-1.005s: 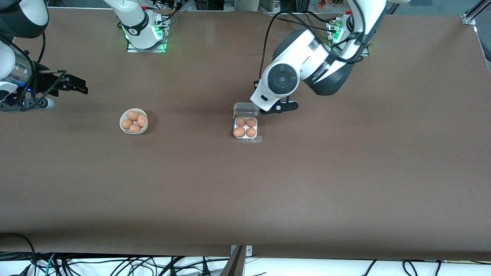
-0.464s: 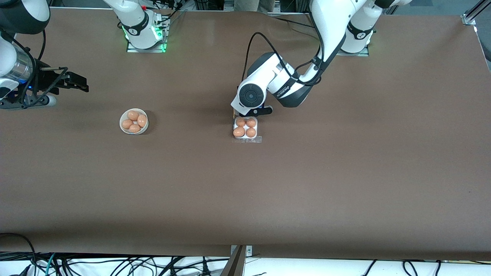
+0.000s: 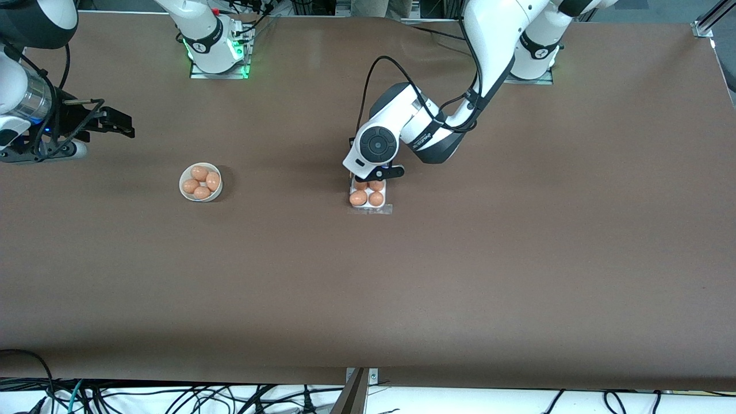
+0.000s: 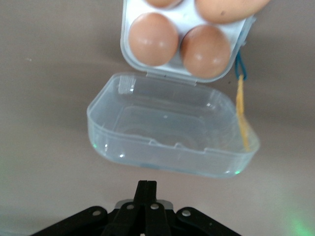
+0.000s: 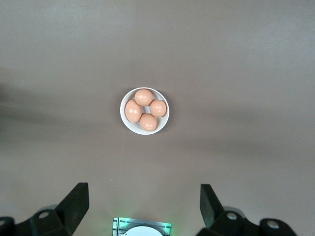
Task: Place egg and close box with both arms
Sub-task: 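Push the clear lid over the eggs with the left gripper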
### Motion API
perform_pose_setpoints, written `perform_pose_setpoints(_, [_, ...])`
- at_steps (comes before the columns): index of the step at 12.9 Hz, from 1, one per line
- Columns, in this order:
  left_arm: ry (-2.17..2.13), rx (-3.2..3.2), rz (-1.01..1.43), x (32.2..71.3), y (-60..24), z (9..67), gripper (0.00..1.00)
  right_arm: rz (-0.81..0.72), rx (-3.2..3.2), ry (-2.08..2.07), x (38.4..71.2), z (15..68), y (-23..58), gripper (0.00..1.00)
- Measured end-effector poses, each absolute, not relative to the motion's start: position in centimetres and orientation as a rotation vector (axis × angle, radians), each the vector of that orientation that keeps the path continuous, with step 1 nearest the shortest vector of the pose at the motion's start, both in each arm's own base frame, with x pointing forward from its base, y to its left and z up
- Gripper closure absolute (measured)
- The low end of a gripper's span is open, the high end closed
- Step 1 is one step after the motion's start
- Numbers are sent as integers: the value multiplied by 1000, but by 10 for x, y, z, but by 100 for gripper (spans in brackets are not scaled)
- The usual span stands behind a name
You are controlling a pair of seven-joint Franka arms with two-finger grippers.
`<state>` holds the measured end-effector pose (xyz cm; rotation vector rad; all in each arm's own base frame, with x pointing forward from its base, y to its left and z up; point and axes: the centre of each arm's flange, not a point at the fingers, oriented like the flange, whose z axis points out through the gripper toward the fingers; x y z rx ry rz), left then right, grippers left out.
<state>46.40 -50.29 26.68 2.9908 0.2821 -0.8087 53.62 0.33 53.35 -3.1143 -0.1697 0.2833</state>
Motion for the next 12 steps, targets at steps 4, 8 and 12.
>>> perform_pose_setpoints(4, [335,2969,-710,493,-495,285,99,283,-3114,-170,536,533,4,0])
perform_pose_setpoints(8, [363,2953,-641,505,-493,288,99,283,-3114,-170,536,533,4,0])
perform_pose_setpoints(12, [354,2950,-630,504,-499,287,99,282,-3114,-171,536,533,4,0])
